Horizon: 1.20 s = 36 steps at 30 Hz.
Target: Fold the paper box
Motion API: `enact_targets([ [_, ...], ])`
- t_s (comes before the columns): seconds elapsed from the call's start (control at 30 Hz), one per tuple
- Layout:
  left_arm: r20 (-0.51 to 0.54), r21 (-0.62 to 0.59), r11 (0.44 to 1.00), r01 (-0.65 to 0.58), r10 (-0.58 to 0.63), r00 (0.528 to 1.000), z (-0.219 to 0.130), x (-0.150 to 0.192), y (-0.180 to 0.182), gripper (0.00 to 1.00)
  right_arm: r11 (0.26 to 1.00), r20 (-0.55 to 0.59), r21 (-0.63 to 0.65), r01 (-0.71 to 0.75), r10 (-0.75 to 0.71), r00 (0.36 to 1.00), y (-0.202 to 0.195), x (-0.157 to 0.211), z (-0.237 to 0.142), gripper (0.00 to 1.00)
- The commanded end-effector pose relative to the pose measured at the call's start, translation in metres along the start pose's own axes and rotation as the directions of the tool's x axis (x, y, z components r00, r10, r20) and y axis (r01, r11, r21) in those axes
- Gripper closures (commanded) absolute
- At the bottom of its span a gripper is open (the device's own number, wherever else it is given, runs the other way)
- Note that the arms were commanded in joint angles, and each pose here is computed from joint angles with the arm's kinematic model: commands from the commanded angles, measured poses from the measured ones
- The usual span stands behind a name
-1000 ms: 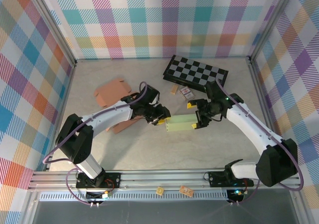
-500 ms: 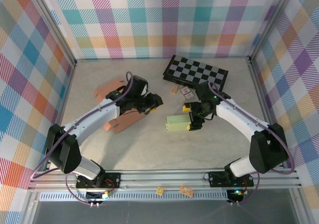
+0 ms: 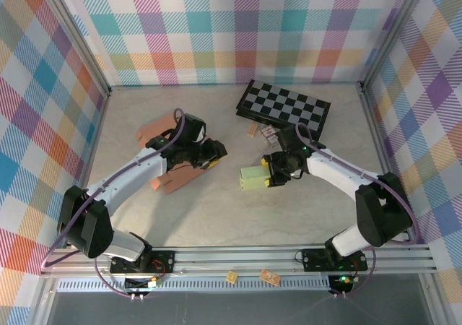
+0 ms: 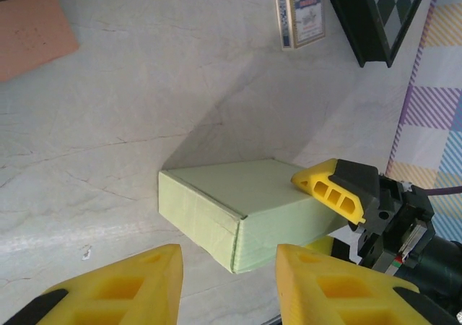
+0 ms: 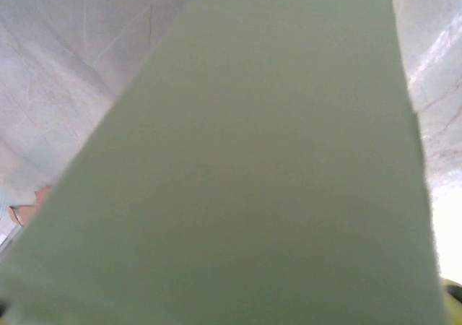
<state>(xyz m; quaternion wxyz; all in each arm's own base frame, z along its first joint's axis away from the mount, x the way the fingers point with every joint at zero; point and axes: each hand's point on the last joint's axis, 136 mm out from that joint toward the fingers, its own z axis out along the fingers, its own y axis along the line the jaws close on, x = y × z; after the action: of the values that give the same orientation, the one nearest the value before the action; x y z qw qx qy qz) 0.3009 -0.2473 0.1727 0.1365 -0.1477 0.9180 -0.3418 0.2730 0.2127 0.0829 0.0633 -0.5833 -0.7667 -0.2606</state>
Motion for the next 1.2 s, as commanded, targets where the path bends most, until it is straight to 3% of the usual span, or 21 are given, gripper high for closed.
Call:
enact_targets([
  [0.0,0.003,0.030,0.999,-0.022,0.022,1.000,-0.007,-0.001,-0.002,0.62,0.998,0.029,-0.033,0.059,-0.058,0.998,0.001,-0.005,0.004,0.45],
  [0.23,-0.001,0.086,0.996,-0.002,0.002,1.000,-0.003,-0.008,0.008,0.62,0.994,0.067,-0.047,0.102,-0.099,0.993,-0.005,-0.013,0.000,0.51],
  [0.5,0.007,0.108,0.994,-0.006,0.006,1.000,-0.008,-0.015,0.010,0.62,0.958,0.195,-0.205,0.200,-0.160,0.968,0.005,-0.051,-0.038,0.53],
  [0.83,0.001,0.144,0.989,-0.016,0.016,1.000,-0.010,-0.018,0.006,0.62,0.842,0.255,-0.460,0.282,-0.179,0.950,0.020,-0.133,-0.077,0.53],
  [1.0,0.002,0.149,0.989,-0.019,0.019,1.000,-0.011,-0.018,0.005,0.62,0.761,0.251,-0.538,0.362,-0.266,0.931,0.035,-0.149,-0.086,0.54],
  [1.17,-0.002,0.151,0.988,-0.027,0.028,1.000,-0.011,-0.018,0.002,0.62,0.799,0.269,-0.486,0.355,-0.249,0.930,0.023,-0.169,-0.087,0.43],
])
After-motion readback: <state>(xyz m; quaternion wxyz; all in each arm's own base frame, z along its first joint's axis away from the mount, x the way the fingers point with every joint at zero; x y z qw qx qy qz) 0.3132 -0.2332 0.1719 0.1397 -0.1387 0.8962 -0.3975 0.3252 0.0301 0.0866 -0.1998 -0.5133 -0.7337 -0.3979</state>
